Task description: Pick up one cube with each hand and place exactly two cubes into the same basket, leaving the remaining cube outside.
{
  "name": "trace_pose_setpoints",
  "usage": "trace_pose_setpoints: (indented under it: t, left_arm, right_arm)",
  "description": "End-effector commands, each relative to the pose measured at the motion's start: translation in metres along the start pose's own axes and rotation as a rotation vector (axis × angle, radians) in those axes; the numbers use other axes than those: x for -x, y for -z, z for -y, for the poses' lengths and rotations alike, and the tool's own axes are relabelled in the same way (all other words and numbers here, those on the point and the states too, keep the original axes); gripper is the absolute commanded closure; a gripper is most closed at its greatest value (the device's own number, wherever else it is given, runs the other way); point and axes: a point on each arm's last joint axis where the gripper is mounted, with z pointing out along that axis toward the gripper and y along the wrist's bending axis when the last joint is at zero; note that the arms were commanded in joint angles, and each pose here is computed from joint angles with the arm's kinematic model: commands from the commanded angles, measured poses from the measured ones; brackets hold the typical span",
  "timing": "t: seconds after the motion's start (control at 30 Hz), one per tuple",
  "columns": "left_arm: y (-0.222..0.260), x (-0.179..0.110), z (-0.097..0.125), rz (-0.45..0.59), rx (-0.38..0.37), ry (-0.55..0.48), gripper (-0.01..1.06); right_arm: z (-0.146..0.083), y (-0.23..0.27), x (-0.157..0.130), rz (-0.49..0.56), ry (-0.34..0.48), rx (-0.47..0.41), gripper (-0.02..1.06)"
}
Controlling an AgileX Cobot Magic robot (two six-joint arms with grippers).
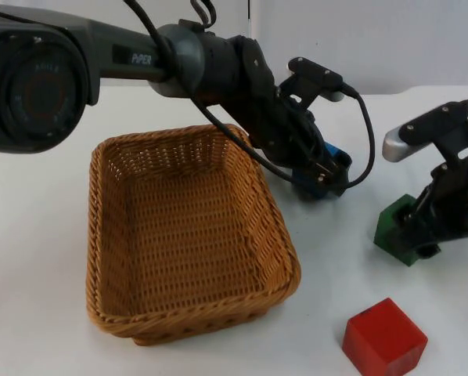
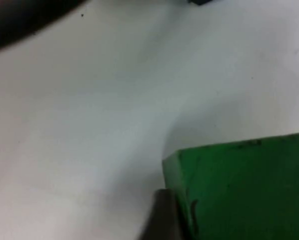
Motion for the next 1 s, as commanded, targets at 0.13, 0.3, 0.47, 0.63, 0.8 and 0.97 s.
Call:
trace_pose_setpoints:
  t: [0.13, 0.3, 0.47, 0.63, 0.8, 0.97]
  left_arm:
    - [-0.004, -0.003, 0.005, -0.022, -0.027, 0.012, 0.21]
    - [0.008, 0.008, 0.006, 0.005, -0.029, 0.027, 0.69]
    - [0.036, 0.032, 0.007, 0.076, -0.014, 0.019, 1.05]
    - [0.086, 0.065, 0.012, 0.150, -0.014, -0.010, 1.05]
    - [0.132, 0.083, 0.019, 0.162, -0.047, -0.027, 1.05]
    - [0.167, 0.094, 0.017, 0.176, -0.031, -0.002, 1.05]
  right_arm:
    - [0.001, 0.001, 0.003, 0.017, -0.001, -0.004, 0.76]
    - [0.001, 0.002, 0.004, 0.021, -0.001, -0.005, 1.05]
    - [0.002, 0.015, 0.011, 0.034, 0.003, -0.008, 1.05]
    - [0.005, 0.046, 0.023, 0.057, 0.003, -0.011, 1.05]
    - [0.008, 0.082, 0.034, 0.105, 0.004, -0.021, 1.05]
    - [0.010, 0.120, 0.042, 0.156, -0.002, -0.032, 1.05]
